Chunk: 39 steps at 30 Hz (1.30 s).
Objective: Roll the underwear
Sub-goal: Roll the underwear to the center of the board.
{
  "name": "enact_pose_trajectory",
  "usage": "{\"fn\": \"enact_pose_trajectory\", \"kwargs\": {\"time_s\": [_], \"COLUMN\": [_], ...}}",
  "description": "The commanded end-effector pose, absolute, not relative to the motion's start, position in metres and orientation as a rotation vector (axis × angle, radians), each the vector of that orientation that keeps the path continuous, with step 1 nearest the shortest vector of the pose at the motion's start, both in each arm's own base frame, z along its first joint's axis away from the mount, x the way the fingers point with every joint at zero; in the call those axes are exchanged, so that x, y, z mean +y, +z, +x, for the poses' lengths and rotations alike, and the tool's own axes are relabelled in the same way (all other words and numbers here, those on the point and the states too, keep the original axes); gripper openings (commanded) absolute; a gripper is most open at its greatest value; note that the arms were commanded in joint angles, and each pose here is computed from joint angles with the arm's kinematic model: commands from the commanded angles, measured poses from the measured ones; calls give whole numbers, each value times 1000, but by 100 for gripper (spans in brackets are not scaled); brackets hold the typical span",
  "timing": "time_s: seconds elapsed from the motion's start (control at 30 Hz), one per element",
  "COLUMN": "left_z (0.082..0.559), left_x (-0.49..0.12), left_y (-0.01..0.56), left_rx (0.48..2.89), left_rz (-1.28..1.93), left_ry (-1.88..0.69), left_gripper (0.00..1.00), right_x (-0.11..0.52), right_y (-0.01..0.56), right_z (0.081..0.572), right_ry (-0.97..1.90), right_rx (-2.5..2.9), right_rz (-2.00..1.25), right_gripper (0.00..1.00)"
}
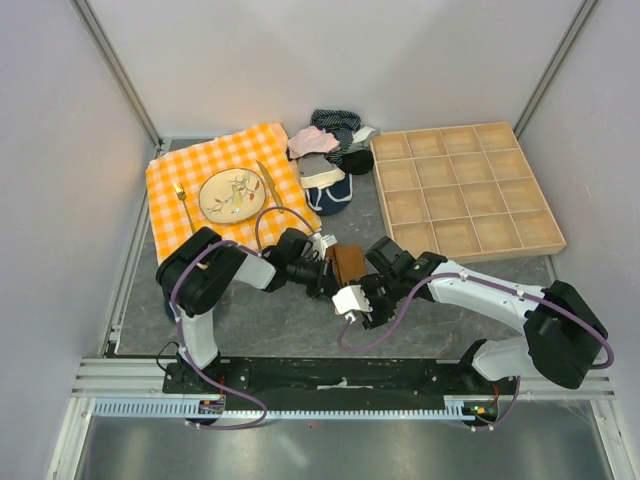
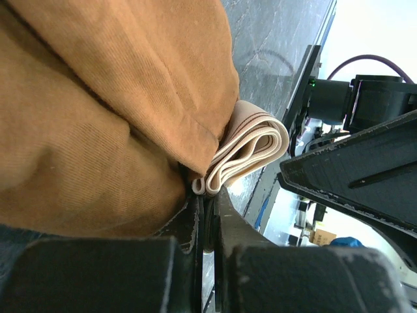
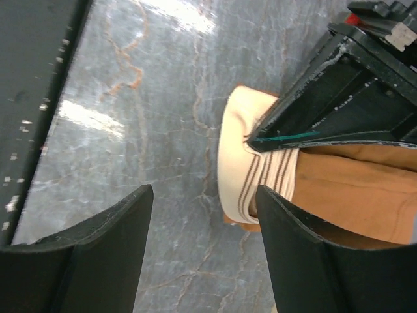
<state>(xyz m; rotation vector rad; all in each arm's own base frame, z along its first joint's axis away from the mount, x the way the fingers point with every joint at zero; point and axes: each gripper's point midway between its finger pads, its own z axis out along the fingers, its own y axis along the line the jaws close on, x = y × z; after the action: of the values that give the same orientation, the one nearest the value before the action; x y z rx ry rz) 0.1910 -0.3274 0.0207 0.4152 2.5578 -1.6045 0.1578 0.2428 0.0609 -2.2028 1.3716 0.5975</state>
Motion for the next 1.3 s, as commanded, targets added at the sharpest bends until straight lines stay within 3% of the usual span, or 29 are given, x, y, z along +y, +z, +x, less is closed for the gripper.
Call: {"fn": "enact_pose_trajectory", "kwargs": {"time_s": [0.0, 0.3, 0.47, 0.63, 0.77, 0.87, 1.03, 1.27], "left_z": [198, 203, 214, 229, 227, 213, 178, 125], "left_x": [-317, -319, -319, -307, -286, -272, -263, -273], "left_y": [-4, 4, 33, 71, 105, 119, 183, 166], "left_rx": [2678, 2660, 2553, 2395, 2210, 2039, 1509, 1288], "left_rz": [277, 270, 258, 252, 333, 430, 631, 898], "left_ry": [-1484, -1490, -1481, -1427, -1322, -1284, -1174, -1079], "left_gripper": [2, 6, 28, 41, 44, 50, 52, 53], "right_x": [257, 244, 234, 228, 227, 231, 231, 228], "right_y": [61, 20, 1, -10, -8, 1, 15, 26], "right_z": [185, 188, 188, 181, 175, 167, 153, 138], "right_ry": [427, 353, 331, 374, 469, 634, 905, 1267], "right_rx": [1274, 1347, 1430, 1543, 1628, 1691, 1781, 1903], "right_rz": [-2173, -2253, -2291, -2316, -2292, -2240, -2176, -2098], "right_gripper": [73, 70, 59, 50, 35, 31, 28, 27]}}
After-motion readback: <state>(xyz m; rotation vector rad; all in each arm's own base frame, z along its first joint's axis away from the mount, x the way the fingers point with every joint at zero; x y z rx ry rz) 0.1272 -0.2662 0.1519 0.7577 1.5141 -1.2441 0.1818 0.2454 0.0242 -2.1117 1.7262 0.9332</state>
